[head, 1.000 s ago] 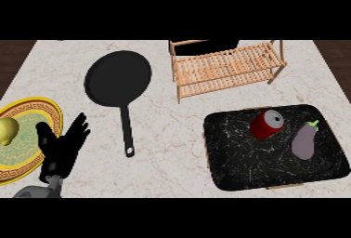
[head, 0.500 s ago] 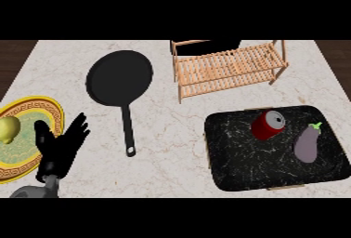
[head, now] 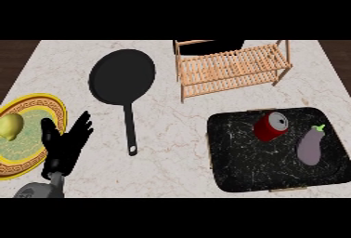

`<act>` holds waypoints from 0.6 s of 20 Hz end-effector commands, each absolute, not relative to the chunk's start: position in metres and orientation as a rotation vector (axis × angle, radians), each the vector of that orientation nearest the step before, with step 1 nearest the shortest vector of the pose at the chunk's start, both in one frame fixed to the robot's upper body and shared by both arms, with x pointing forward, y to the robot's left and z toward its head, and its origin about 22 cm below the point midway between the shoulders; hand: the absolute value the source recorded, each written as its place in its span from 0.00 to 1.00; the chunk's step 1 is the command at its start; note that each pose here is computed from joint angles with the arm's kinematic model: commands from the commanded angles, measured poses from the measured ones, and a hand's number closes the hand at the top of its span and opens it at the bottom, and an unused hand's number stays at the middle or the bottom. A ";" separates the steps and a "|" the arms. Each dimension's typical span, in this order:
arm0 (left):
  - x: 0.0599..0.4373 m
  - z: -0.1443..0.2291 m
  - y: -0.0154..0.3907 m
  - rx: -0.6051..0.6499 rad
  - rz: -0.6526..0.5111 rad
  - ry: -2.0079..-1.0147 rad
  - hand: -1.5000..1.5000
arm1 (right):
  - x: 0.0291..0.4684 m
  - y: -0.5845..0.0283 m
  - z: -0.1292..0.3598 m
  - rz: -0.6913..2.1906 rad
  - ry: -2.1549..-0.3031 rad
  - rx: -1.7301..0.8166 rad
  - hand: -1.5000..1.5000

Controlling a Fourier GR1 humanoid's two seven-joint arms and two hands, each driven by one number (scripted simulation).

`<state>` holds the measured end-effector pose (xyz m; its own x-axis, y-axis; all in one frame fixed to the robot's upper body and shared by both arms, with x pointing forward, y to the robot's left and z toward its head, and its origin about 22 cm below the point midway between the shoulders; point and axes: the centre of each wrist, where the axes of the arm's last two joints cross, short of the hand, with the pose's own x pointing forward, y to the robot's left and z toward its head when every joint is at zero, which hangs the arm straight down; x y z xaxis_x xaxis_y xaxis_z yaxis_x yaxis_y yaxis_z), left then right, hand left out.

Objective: Pick the can from the tray and place it in the tiered shelf

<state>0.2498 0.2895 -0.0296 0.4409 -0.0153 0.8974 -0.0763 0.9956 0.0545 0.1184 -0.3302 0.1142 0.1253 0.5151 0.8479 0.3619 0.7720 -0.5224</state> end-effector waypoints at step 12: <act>0.235 -0.036 0.284 0.086 0.028 -1.102 0.50 | 0.203 -0.260 0.137 0.219 -1.152 -0.879 0.00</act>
<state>0.2477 0.2899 -0.0288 0.4459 -0.0154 0.8950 -0.0724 0.9960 0.0532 0.1855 -0.2717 0.1273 0.3725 0.5527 0.7455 0.3077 0.6843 -0.6611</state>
